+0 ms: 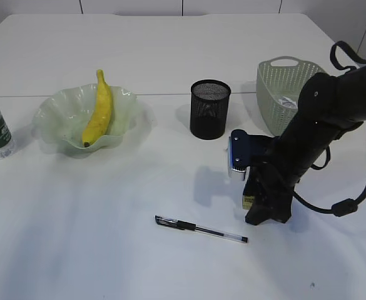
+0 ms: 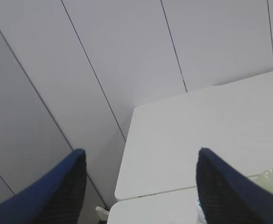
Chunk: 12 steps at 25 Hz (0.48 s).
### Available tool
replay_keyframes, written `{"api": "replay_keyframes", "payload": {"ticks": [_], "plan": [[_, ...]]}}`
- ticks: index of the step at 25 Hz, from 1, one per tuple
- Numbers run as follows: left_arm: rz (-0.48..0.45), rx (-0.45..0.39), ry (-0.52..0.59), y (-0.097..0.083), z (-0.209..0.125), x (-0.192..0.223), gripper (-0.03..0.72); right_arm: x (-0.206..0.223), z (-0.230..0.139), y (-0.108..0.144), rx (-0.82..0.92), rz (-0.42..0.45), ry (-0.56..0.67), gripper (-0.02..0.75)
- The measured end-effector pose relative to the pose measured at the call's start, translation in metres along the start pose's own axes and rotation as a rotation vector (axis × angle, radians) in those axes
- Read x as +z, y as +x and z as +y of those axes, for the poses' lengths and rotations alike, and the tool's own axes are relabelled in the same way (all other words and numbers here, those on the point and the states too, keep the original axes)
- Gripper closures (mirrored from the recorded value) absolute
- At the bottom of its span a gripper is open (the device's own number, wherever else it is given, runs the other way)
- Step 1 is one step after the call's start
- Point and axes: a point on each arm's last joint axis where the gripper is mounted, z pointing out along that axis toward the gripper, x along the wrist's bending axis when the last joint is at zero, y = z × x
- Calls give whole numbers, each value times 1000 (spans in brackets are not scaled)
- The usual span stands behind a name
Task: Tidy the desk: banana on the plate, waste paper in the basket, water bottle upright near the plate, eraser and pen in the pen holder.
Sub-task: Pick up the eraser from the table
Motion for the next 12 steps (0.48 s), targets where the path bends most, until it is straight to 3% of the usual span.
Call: {"api": "replay_keyframes", "payload": {"ticks": [6,12], "plan": [[0,0,0,0,0,0,167,0,0,0,3,0,-3,399],[0,0,0,0,0,0,167,1,0,0,5,2,-3,430]]}}
